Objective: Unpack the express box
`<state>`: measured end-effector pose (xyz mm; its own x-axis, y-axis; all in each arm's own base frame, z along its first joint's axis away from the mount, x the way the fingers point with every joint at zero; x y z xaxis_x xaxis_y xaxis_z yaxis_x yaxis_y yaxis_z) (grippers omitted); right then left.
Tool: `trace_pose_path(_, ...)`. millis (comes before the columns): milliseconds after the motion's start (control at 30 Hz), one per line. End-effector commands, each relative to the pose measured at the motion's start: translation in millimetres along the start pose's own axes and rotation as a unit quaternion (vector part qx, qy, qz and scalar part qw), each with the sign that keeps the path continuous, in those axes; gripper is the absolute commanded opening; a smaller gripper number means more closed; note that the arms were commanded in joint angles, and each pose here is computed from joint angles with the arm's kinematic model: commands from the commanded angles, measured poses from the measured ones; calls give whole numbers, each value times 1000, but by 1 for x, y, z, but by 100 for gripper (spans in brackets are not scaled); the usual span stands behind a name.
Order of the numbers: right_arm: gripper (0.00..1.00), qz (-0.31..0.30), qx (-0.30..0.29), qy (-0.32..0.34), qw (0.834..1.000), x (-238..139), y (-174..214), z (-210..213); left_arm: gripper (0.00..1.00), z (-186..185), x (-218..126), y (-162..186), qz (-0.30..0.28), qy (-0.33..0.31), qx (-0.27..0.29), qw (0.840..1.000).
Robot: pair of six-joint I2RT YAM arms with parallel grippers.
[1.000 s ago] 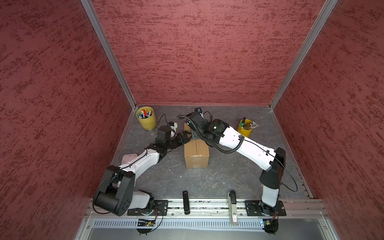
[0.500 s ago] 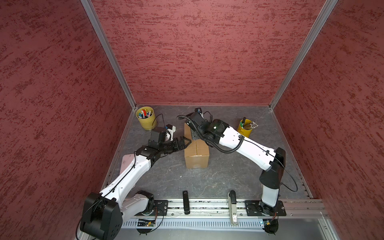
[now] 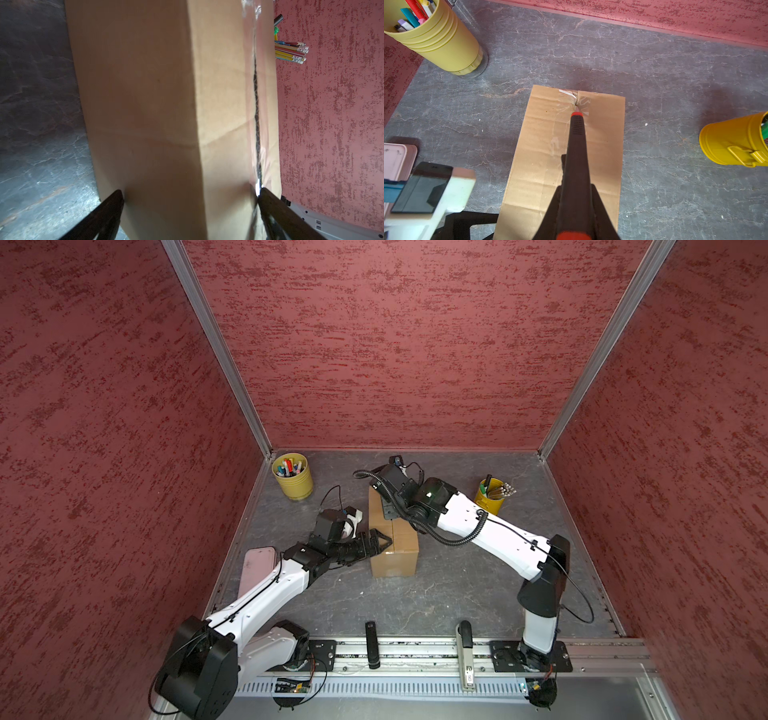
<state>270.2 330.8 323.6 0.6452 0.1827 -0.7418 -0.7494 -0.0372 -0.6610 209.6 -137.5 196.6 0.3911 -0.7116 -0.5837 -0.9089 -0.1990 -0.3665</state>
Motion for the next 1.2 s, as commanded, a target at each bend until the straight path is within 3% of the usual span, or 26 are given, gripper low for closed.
trace_pose_path(0,0,60,-15,15,998,4,18,-1,99,11,7,2,-12,-27,-21,999)
trace_pose_path(1167,0,86,-15,20,996,-5,39,2,97,20,16,-8,-52,-43,-47,997)
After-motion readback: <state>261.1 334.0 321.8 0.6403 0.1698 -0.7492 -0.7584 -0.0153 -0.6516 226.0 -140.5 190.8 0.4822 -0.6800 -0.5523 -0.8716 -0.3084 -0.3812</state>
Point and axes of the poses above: each gripper's point midway between its finger pads, its own x axis out along the fingers, its own z axis along the line the jaws close on, y = z × x, the point moved 10 cm from there along -x, back along the fingers, and after that the axes turned 5 degrees about x, right-handed, at the moved point
